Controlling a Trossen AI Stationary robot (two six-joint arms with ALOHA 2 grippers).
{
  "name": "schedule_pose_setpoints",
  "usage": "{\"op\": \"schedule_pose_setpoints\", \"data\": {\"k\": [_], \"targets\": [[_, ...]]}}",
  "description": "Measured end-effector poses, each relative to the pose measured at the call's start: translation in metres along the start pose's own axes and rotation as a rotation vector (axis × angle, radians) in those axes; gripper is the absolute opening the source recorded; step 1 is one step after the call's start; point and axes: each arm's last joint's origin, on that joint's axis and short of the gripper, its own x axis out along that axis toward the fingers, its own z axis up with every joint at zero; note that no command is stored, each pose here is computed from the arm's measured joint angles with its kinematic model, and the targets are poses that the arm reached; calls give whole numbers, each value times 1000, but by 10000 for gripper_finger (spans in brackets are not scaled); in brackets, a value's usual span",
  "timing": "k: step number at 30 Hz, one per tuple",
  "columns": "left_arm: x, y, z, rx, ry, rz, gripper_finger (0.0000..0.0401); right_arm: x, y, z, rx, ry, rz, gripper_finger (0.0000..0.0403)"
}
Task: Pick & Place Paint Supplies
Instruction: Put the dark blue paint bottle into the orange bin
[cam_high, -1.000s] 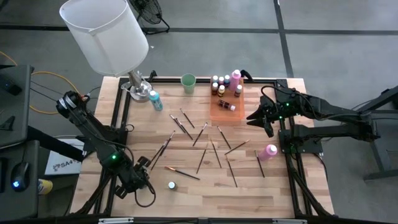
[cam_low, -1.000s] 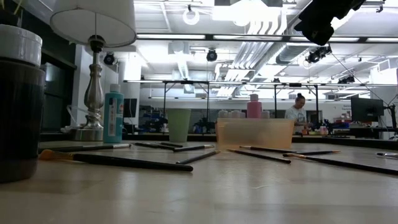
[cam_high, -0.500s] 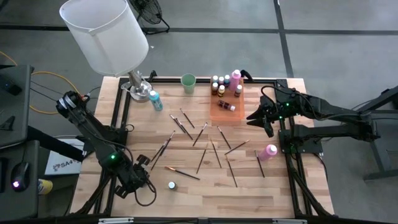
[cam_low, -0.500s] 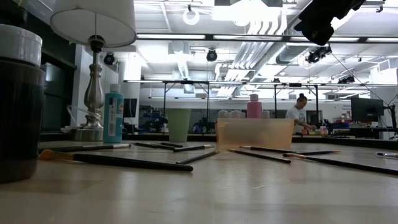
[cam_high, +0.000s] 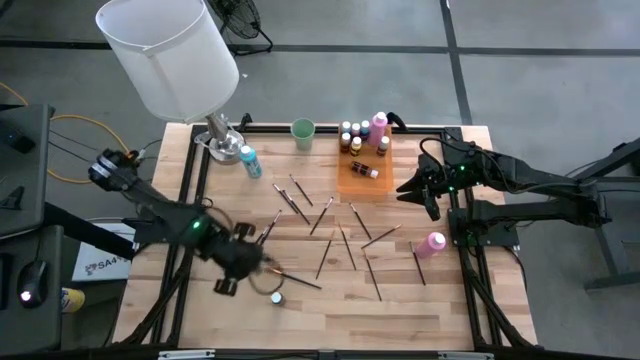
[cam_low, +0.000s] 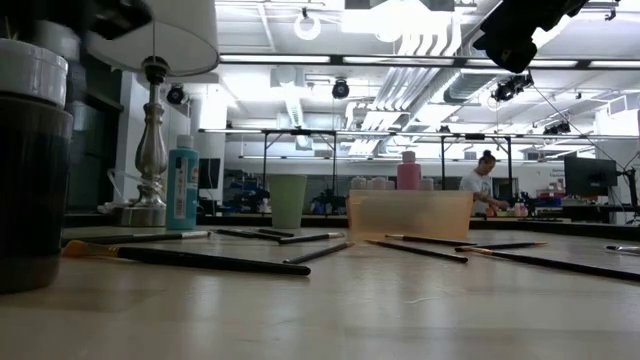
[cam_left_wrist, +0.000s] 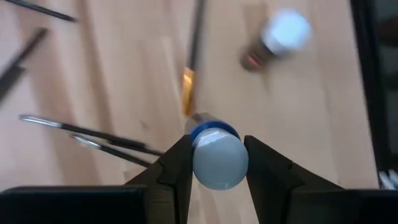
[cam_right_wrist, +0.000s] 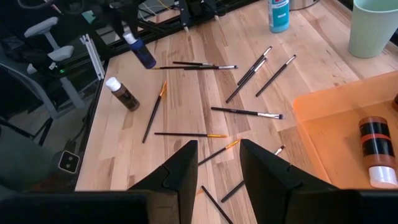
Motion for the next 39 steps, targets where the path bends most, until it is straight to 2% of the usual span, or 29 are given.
{"op": "schedule_pose_setpoints", "data": {"k": [4,10,16,21,24,28,34,39], "targets": [[0,20,25,-46,-23,60,115,0,0,0,0,0,0,113],[0,57,77,-102,-57,126,115,0,0,0,0,0,0,113],[5,101,127,-197,-101,185,115,0,0,0,0,0,0,113],[18,142,159,-292,-128,249,115,0,0,0,0,0,0,113],[24,164,172,-329,-148,272,115,0,0,0,0,0,0,113],[26,193,186,-315,-195,306,115,0,0,0,0,0,0,113],[40,239,187,-319,-166,365,119,0,0,0,0,-2,0,113],[42,273,184,-313,-198,415,122,0,0,0,-1,-4,1,113]]}}
